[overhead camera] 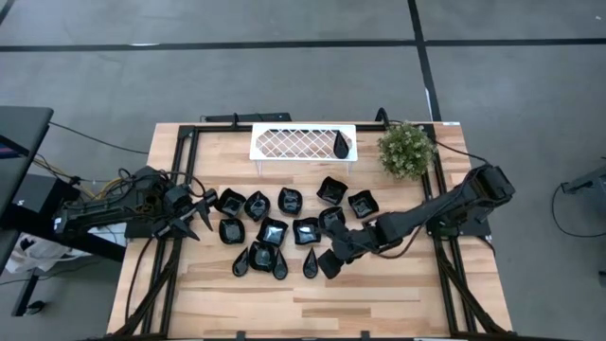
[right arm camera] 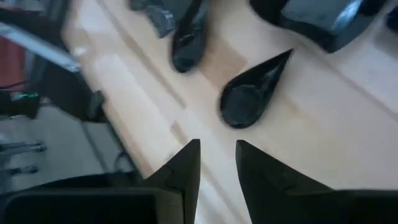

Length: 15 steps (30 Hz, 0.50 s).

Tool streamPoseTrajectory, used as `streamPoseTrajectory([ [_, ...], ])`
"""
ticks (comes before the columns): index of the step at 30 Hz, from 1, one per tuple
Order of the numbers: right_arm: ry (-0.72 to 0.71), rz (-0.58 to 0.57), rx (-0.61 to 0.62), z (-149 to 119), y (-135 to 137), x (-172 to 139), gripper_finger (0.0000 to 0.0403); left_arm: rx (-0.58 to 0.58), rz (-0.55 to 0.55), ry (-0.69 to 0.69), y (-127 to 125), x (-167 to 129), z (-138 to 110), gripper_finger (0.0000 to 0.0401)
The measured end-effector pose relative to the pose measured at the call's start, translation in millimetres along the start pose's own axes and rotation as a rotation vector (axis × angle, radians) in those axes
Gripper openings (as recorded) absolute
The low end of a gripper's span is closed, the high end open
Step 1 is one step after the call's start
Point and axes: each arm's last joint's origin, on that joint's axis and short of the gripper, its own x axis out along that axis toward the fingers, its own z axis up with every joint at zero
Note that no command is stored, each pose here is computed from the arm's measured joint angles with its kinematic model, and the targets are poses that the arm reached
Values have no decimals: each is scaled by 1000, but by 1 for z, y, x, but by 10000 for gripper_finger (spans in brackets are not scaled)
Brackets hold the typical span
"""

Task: Pick & Place Mini shaped plates
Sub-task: Stack the drop-shaped plate on top of the drop-shaped plate on the shelf

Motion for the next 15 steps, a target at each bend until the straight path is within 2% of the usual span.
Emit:
streamPoseTrajectory([
  [9, 106, -100, -65, 8, 12, 56, 98, 0, 1, 0, 0, 0, 0, 182],
  [15, 130, -211, -135, 26, 26, 74, 98, 0, 1, 0, 0, 0, 0, 182],
])
